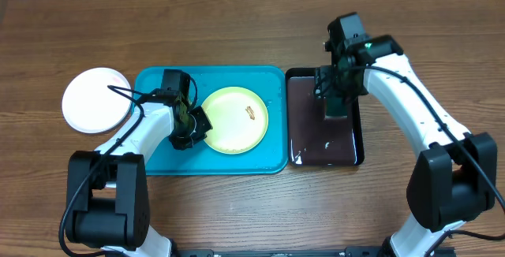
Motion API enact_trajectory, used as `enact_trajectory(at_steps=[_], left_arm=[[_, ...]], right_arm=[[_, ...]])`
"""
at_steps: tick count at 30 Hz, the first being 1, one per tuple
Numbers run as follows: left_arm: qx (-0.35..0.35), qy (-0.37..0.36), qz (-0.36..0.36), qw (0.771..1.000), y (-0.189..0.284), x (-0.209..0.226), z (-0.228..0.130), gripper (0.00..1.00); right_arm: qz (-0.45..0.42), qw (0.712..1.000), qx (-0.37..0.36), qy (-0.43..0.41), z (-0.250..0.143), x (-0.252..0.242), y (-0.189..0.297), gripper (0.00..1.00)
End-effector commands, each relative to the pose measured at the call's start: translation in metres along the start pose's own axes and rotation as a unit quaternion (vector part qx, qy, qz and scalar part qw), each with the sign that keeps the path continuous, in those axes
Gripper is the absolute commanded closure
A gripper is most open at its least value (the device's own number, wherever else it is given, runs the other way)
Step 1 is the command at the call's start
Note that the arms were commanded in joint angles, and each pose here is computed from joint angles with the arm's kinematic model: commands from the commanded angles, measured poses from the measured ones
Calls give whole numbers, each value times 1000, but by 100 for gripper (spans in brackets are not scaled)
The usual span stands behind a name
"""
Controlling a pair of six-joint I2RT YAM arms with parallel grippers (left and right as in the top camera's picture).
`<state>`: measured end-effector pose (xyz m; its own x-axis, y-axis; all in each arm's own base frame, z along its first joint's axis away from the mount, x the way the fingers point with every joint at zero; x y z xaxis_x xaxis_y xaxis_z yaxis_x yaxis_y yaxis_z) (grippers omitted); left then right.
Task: Clean dirty plates on tray and stack at the side
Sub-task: 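Move the right gripper down over the sponge in the black tray, then grasp the green sponge with the right gripper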
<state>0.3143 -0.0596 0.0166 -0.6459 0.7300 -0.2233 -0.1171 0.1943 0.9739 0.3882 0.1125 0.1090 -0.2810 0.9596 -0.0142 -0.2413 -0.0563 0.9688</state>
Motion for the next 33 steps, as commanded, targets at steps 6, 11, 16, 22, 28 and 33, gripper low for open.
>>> enact_trajectory(at_steps=[6,11,16,22,28,33], left_arm=[[-1,2,15,1000,-7,3,1,96],[-1,2,15,1000,-7,3,1,96],[-1,2,15,1000,-6,3,2,96],[-1,2,15,1000,-7,3,1,96],[-1,2,15,1000,-6,3,2,96],[-1,2,15,1000,-7,3,1,96]], right_arm=[[-33,999,-9,-31,-14,-13,-36,27],[-33,999,-21,-31,-20,-13,-53,27],[-35,998,-40,-33,-18,-14,-63,27],[-35,998,-42,-33,-22,-14,-69,30],[-35,998,-45,-33,-21,-14,-69,32],[-49,997,-46,-34,-22,-18,-71,34]])
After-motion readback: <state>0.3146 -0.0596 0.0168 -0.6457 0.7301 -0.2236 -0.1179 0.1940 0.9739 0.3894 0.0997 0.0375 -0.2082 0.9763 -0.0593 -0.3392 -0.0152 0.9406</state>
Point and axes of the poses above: each gripper's point midway between its finger pads, its own y axis back along the fingers, its own x axis along the line the jaws close on, z = x × y, the point moved 1 cm from there along y, back along the fingers, and after that the axes turned 13 degrees about y, right-handed, at the moved point
